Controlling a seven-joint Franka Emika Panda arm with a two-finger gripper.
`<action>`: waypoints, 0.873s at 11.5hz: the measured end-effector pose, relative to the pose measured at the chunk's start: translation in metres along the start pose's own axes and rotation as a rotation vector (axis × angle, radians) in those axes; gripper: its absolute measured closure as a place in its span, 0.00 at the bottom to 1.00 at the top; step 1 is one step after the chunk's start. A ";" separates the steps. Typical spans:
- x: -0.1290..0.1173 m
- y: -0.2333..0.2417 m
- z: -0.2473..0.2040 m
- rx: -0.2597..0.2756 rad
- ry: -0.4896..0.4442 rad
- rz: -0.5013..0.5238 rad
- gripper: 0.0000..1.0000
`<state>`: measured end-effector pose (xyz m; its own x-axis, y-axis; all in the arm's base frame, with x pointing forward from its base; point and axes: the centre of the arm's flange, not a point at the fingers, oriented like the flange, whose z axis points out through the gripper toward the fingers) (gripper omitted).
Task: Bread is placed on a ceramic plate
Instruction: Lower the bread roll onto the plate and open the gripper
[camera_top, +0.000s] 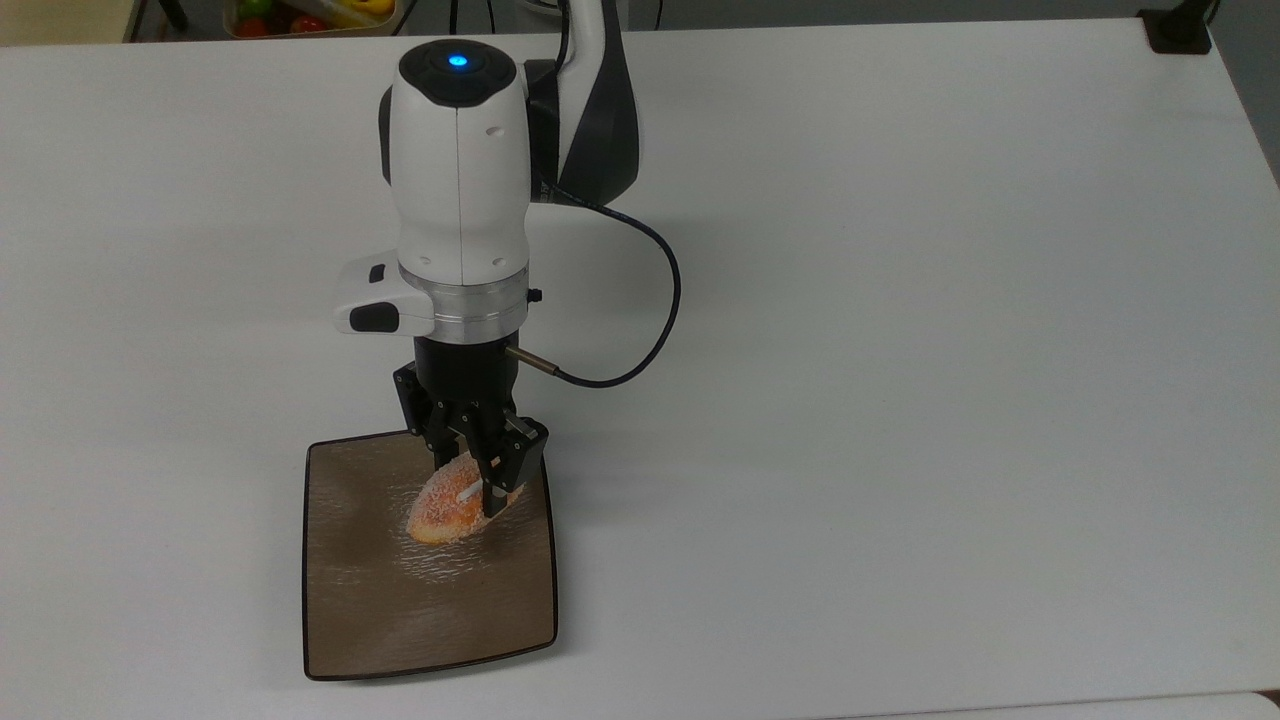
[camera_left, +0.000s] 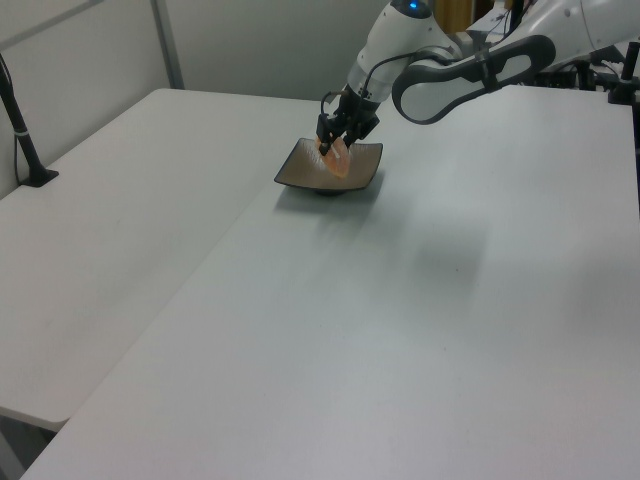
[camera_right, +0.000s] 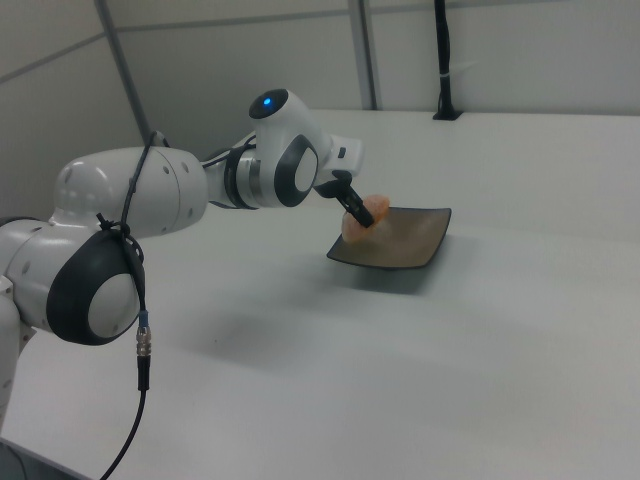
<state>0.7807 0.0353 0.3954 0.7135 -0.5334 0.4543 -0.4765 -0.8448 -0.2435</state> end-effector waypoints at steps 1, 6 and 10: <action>0.001 0.001 0.001 0.000 0.003 0.000 0.43; 0.004 0.002 -0.001 0.010 0.021 0.003 0.12; 0.004 0.002 -0.001 0.010 0.022 0.003 0.07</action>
<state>0.7822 0.0320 0.3973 0.7010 -0.5347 0.4720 -0.4732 -0.8438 -0.2531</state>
